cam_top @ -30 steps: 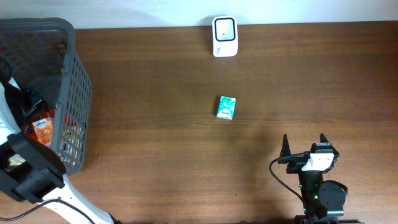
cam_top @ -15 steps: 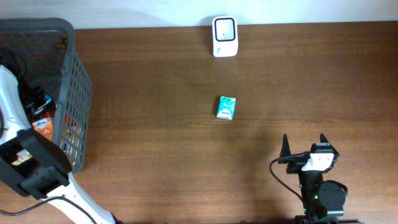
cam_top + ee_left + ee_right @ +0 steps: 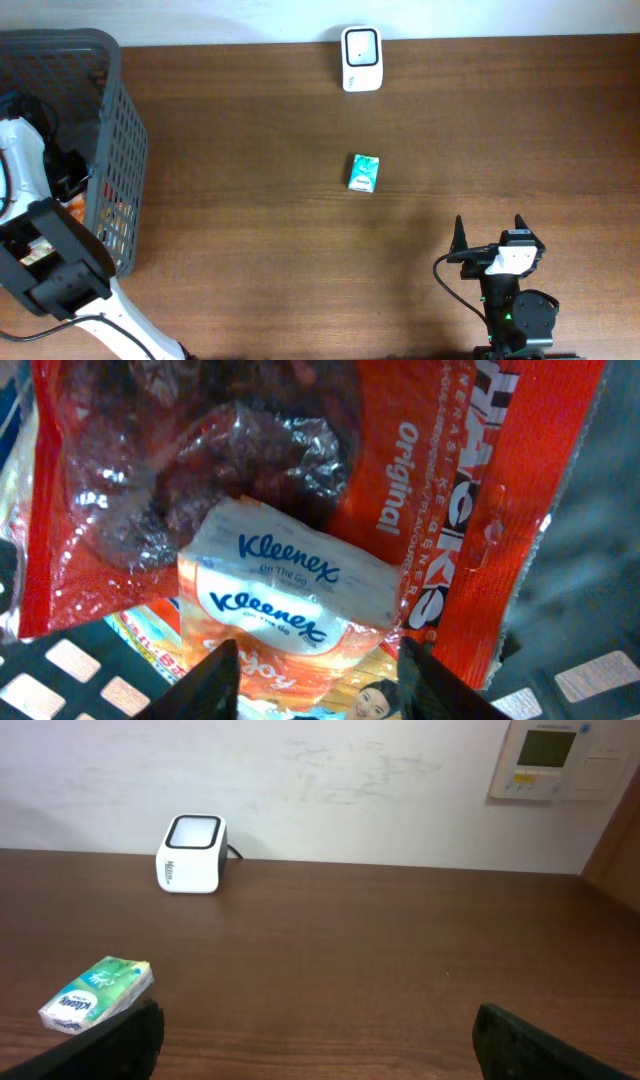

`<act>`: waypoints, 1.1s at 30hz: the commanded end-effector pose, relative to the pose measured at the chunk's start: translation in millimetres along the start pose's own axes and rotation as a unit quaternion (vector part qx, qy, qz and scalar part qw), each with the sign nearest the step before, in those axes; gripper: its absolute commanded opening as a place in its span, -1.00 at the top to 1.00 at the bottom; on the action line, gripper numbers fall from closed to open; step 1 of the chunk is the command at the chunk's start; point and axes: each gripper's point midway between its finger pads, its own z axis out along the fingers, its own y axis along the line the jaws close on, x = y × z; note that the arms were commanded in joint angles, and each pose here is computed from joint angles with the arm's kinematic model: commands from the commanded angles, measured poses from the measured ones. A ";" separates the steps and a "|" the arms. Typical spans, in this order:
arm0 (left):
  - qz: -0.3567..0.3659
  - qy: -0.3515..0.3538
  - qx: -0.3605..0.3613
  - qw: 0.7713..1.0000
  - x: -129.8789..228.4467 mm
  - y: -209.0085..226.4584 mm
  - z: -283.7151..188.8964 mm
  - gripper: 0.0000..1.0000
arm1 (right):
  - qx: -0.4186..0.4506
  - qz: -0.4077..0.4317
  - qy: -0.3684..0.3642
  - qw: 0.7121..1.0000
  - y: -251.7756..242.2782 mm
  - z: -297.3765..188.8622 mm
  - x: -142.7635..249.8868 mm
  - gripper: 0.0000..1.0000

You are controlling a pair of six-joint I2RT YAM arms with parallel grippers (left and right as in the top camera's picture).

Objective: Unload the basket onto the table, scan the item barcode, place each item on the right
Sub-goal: 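Return the left gripper to the basket and grasp the orange tissue pack, then place the orange tissue pack beside the green pack on the table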

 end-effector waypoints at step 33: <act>0.035 -0.115 0.139 0.983 -8.7 -33.1 -156.6 1.00 | -0.002 0.000 0.003 1.000 1.2 0.2 3.5 -0.97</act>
